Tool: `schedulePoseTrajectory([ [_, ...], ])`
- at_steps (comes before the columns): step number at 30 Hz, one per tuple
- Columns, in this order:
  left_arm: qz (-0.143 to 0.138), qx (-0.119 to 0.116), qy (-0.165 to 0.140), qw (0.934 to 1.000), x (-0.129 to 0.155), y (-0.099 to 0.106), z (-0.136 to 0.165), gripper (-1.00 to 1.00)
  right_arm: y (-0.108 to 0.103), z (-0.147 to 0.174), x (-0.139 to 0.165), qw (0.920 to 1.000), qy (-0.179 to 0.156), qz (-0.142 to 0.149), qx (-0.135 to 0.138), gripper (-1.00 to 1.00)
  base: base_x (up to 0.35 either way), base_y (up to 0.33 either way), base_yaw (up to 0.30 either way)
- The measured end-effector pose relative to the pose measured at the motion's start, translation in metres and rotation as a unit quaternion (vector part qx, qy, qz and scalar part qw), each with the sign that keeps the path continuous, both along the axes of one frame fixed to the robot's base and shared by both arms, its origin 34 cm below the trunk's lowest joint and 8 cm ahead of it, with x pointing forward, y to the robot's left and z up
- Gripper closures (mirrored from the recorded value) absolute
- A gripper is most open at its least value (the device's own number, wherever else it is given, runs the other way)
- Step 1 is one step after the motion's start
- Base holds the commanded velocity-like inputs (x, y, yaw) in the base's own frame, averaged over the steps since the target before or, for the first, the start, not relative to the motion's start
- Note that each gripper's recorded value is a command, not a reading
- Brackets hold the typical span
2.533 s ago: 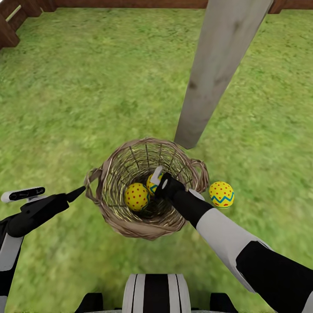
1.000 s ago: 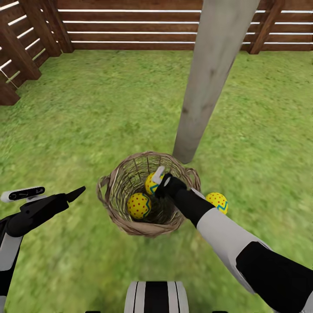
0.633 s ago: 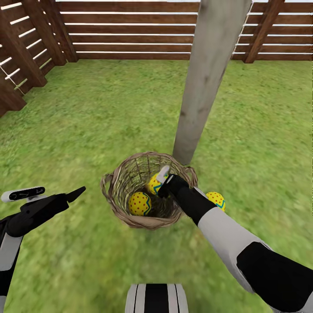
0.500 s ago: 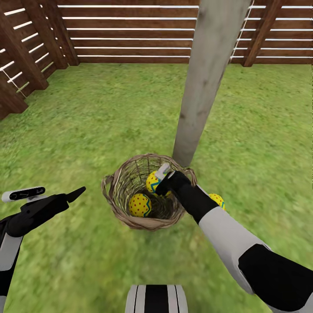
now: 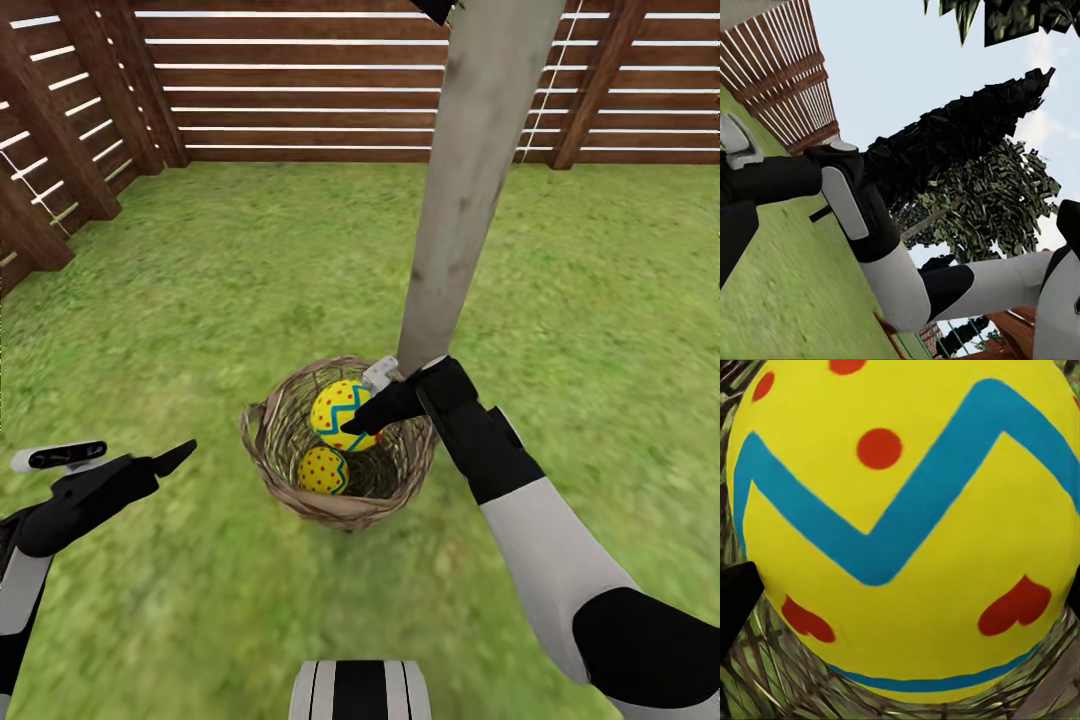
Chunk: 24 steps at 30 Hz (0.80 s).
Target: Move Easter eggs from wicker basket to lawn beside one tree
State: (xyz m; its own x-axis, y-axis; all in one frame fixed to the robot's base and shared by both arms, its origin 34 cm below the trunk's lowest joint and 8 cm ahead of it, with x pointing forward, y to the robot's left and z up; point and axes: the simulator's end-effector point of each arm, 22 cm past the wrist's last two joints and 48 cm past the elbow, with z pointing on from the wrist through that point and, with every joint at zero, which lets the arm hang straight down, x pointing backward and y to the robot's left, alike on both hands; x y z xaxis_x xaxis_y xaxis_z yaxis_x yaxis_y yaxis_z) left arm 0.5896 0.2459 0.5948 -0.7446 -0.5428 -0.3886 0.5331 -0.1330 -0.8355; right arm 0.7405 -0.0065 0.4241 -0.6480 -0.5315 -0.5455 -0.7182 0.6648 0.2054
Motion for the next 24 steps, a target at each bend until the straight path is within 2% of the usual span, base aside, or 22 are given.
schedulePoseTrajectory([
  [5,0.0,-0.002,0.003,1.0,-0.001,0.002,0.005,-1.0,0.001,0.016,0.002,0.9999,-0.012,0.001,0.001,1.0,-0.001,0.0,0.0],
  [10,0.001,-0.001,-0.003,1.0,-0.002,0.003,0.013,-1.0,0.0,0.032,0.005,0.9997,-0.024,-0.002,0.004,1.0,-0.274,0.0,0.0],
  [14,0.002,0.001,-0.009,1.0,-0.003,0.003,0.021,-1.0,-0.019,0.055,0.023,0.9975,-0.028,-0.052,0.039,1.0,-0.338,0.0,0.0],
  [15,0.002,0.001,-0.011,0.9999,-0.004,0.003,0.022,-1.0,-0.018,0.062,0.024,0.9965,-0.027,-0.057,0.055,1.0,-0.339,0.0,0.0],
  [16,0.002,0.001,-0.013,0.9999,-0.004,0.003,0.025,-1.0,-0.011,0.075,0.023,0.9944,-0.022,-0.059,0.085,1.0,-0.339,0.0,0.0],
  [17,0.002,0.002,-0.015,0.9999,-0.005,0.003,0.027,-1.0,-0.007,0.092,0.025,0.9899,-0.02,-0.066,0.124,1.0,-0.339,0.0,0.0],
  [18,0.002,0.002,-0.017,0.9999,-0.005,0.003,0.029,-1.0,-0.013,0.111,0.032,0.9824,-0.022,-0.085,0.165,1.0,-0.339,0.0,0.0],
  [20,0.002,0.002,-0.02,0.9998,-0.006,0.002,0.033,-1.0,-0.023,0.128,0.039,0.9751,-0.026,-0.105,0.193,1.0,-0.339,0.0,0.0],
  [22,0.002,0.002,-0.024,0.9997,-0.007,0.002,0.037,-1.0,-0.02,0.138,0.037,0.9709,-0.024,-0.107,0.213,1.0,-0.339,0.0,0.0],
  [24,0.002,0.002,-0.027,0.9996,-0.008,0.002,0.041,-1.0,-0.007,0.162,0.03,0.9567,-0.011,-0.096,0.275,1.0,-0.339,0.0,0.0],
])
